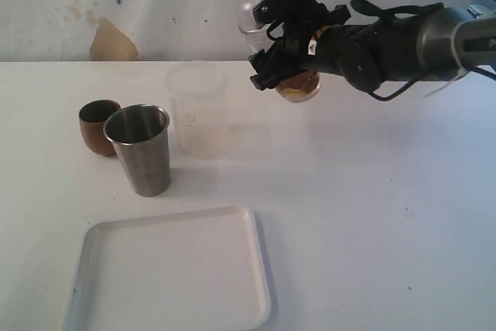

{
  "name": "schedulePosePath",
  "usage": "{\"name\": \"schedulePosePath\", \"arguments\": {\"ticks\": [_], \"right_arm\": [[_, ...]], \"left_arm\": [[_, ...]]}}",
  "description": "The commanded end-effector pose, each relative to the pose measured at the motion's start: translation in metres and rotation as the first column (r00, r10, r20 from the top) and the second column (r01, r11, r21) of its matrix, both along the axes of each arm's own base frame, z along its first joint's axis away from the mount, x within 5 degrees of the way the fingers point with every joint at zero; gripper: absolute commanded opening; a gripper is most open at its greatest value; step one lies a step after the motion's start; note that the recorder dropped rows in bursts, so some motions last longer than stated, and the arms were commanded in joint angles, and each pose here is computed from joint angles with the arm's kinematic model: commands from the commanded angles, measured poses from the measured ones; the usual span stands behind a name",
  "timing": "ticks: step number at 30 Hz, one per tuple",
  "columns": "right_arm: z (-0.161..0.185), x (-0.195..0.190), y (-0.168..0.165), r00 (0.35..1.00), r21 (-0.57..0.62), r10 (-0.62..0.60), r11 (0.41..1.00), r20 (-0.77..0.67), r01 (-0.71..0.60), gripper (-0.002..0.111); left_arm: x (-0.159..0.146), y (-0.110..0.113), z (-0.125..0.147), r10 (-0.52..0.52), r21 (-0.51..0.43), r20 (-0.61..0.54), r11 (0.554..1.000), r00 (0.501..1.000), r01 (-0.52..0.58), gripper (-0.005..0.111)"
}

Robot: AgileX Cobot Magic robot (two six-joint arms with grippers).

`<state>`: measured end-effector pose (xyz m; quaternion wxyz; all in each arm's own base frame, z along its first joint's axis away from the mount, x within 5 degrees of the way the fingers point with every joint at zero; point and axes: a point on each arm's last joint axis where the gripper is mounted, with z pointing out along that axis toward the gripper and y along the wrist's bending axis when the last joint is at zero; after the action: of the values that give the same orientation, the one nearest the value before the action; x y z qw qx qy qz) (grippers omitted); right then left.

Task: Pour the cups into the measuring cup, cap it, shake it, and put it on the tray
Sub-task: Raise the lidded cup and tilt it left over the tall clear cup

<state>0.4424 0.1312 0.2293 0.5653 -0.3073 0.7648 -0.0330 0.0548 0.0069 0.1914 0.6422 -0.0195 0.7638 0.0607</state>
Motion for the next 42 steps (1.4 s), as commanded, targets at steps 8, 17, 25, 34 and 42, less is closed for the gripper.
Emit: {"name": "schedulePosePath", "arguments": {"ticks": [8,17,25,34,42], "right_arm": [[-0.002,0.046,0.011,0.989,-0.276,0.103,0.958,0.103,-0.071,0.000],[0.006,0.049,0.013,0.962,-0.444,0.200,0.890,0.185,-0.099,0.000],[0.006,0.049,0.013,0.953,-0.508,0.234,0.855,0.192,-0.107,0.000],[0.006,0.049,0.013,0.939,-0.591,0.282,0.798,0.196,-0.117,0.000],[0.005,0.049,0.013,0.924,-0.671,0.330,0.731,0.192,-0.122,0.000]], "left_arm": [[0.000,0.000,0.000,-0.001,0.005,0.010,1.000,1.000,0.001,0.000],[0.000,0.000,0.000,-0.001,0.005,0.010,1.000,1.000,0.001,0.000],[0.000,0.000,0.000,-0.001,0.005,0.010,1.000,1.000,0.001,0.000],[0.000,0.000,0.000,-0.001,0.005,0.010,1.000,1.000,0.001,0.000],[0.000,0.000,0.000,-0.001,0.005,0.010,1.000,1.000,0.001,0.000]]}}
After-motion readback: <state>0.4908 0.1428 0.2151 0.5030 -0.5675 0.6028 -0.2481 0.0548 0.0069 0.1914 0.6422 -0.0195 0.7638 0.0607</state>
